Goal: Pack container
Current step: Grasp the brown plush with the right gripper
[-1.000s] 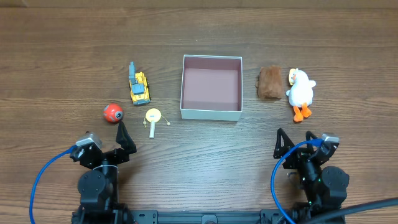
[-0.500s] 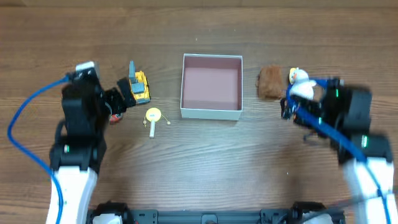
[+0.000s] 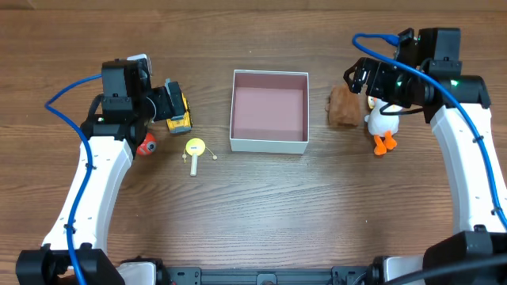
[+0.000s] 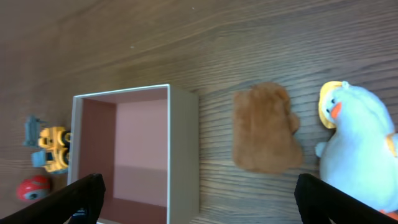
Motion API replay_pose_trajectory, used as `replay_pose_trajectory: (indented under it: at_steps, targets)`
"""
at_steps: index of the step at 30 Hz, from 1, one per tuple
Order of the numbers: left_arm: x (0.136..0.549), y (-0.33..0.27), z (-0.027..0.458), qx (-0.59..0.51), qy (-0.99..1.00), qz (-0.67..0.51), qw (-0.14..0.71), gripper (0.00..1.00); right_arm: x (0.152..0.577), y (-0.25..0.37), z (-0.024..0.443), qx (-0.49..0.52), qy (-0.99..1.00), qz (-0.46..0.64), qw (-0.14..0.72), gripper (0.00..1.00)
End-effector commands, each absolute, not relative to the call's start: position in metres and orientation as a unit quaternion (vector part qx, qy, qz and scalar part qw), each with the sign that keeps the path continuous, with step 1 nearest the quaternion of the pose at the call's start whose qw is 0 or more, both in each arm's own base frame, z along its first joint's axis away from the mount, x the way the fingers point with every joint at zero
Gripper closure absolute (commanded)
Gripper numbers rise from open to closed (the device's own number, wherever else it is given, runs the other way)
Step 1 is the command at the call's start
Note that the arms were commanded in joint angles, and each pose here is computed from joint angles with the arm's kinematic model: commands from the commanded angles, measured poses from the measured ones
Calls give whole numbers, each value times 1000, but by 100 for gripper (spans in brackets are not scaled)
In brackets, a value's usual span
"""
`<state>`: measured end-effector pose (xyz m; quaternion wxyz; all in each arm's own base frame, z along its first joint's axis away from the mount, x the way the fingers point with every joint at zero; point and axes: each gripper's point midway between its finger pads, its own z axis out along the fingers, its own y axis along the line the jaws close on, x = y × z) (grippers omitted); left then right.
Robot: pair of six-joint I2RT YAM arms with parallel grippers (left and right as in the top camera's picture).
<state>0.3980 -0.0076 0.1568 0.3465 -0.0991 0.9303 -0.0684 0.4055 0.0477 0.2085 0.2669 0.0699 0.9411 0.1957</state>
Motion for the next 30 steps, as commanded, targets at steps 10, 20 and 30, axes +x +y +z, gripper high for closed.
replay_pose_trajectory:
  at_steps: [10,20,30]
  targets:
    - [405,-4,164,-91,928,-58,356,0,431,48,89,97,981,53,160,4]
    - [405,-4,164,-91,928,-58,356,0,435,43,50,122,983,46,130,44]
    - [405,-4,164,-91,928,-58,356,0,439,32,88,125,980,16,153,96]
